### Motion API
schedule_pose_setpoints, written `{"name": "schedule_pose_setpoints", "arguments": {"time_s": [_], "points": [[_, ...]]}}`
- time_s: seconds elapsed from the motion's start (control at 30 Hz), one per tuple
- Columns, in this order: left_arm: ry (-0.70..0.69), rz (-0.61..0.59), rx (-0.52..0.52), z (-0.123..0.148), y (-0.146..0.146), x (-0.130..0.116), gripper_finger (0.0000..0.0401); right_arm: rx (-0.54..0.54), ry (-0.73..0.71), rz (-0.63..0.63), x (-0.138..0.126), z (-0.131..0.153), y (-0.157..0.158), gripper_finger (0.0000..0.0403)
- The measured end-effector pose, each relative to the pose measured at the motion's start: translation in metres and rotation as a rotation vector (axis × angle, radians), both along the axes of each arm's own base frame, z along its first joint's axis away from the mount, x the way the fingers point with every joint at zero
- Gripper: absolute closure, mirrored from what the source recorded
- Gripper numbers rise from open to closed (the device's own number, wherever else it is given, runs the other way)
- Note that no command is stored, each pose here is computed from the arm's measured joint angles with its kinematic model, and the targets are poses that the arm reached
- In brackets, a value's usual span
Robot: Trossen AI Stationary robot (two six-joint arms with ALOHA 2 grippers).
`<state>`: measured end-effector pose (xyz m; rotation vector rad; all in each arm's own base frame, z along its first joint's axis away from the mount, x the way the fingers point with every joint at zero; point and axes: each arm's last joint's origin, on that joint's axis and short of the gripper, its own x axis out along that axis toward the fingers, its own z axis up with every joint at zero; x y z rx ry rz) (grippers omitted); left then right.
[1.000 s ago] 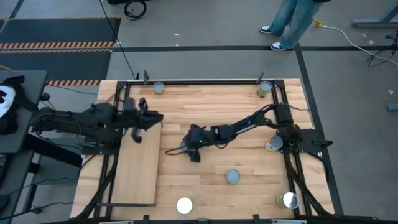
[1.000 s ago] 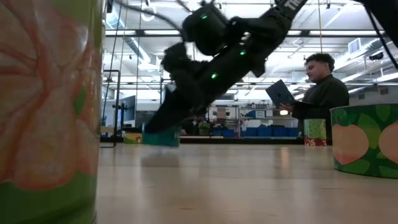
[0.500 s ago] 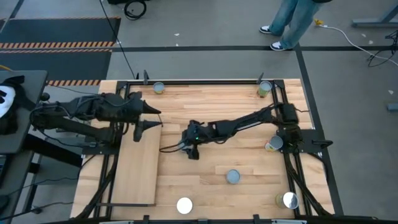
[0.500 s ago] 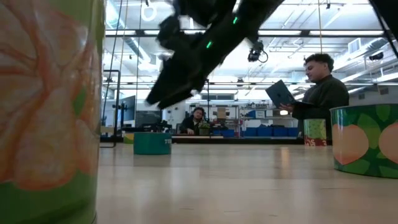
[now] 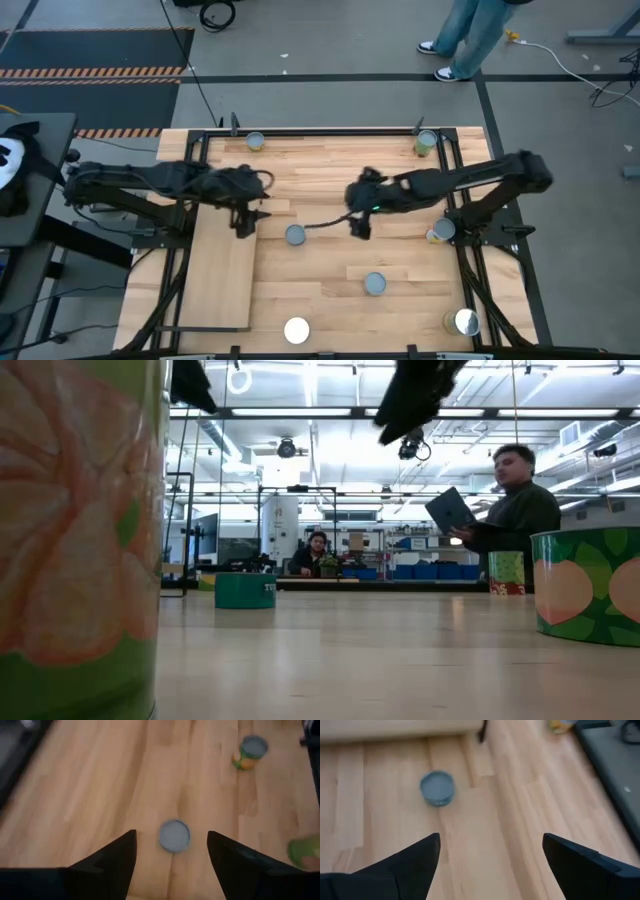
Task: Pick and place cans onto a shelf
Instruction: Put the canned tuna on the shelf
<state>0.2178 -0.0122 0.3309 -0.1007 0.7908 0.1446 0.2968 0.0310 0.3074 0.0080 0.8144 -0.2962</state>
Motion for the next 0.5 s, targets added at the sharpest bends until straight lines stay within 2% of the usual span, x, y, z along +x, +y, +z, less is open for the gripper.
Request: {"name": "schedule_pose_setpoints", "arguments": {"time_s": [0.17, 0.3, 0.5], "points": [[0.116, 0.021, -0.012, -0.028, -0.002, 0.030, 0.0103, 0.009, -0.032, -0.040, -0.030, 0.014, -0.005, 0.0041], [0.220, 0.016, 0.005, -0.055, -0.004, 0.052, 0.0060, 0.005, -0.046, -0.040, -0.043, 0.019, -0.008, 0.0040], [0.314, -0.089, 0.018, -0.087, -0.016, 0.076, 0.0049, -0.024, -0.031, -0.009, -0.052, 0.020, -0.009, 0.0040]]}}
